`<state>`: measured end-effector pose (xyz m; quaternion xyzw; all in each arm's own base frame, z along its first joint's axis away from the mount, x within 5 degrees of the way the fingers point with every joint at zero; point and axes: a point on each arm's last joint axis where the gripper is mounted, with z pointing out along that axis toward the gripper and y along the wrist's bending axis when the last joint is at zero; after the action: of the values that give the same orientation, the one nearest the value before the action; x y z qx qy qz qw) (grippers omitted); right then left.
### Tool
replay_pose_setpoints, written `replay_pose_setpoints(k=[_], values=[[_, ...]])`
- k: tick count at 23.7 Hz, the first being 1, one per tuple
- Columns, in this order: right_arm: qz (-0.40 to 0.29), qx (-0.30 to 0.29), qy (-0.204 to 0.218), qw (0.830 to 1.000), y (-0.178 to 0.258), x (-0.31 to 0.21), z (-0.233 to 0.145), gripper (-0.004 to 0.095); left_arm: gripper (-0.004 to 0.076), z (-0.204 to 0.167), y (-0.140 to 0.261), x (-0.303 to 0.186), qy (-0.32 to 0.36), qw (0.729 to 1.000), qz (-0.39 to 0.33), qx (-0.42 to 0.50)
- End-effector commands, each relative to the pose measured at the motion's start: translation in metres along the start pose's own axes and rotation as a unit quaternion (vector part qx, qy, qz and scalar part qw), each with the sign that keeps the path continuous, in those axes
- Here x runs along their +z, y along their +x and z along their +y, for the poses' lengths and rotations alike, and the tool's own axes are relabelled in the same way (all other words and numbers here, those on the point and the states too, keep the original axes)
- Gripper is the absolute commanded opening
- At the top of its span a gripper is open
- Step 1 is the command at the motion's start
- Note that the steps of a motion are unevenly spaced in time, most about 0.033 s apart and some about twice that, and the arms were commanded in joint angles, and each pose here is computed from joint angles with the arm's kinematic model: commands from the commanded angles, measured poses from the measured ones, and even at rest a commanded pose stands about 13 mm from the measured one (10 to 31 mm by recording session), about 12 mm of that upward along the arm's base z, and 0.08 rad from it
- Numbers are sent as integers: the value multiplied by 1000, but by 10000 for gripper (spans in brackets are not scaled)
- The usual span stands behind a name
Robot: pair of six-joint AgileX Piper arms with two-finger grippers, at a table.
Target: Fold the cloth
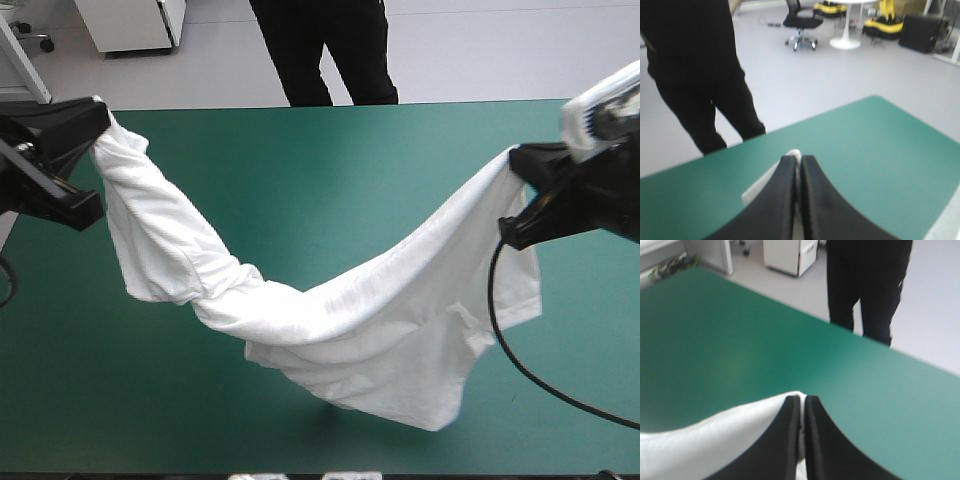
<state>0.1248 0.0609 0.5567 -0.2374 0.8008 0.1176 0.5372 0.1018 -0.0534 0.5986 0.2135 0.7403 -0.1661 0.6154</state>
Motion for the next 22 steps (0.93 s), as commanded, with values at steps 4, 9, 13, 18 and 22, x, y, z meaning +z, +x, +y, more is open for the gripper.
replay_pose_setpoints(k=[4, 9, 13, 18, 22], values=[[106, 9, -15, 994, 45, 96, -6, -17, -9, 35, 60, 95, -77, 988, 132, -18], [123, -25, 31, 992, 57, 200, -26, -17, -9, 67, 108, 206, -107, 980, 167, -5], [154, -41, 41, 986, 74, 248, -33, -17, -9, 77, 129, 253, -107, 980, 167, -5], [180, -47, 44, 982, 94, 286, -38, -17, -9, 87, 164, 303, -106, 978, 181, -6], [185, -36, 49, 981, 105, 307, -46, -17, -9, 93, 190, 333, -102, 975, 195, -5]])
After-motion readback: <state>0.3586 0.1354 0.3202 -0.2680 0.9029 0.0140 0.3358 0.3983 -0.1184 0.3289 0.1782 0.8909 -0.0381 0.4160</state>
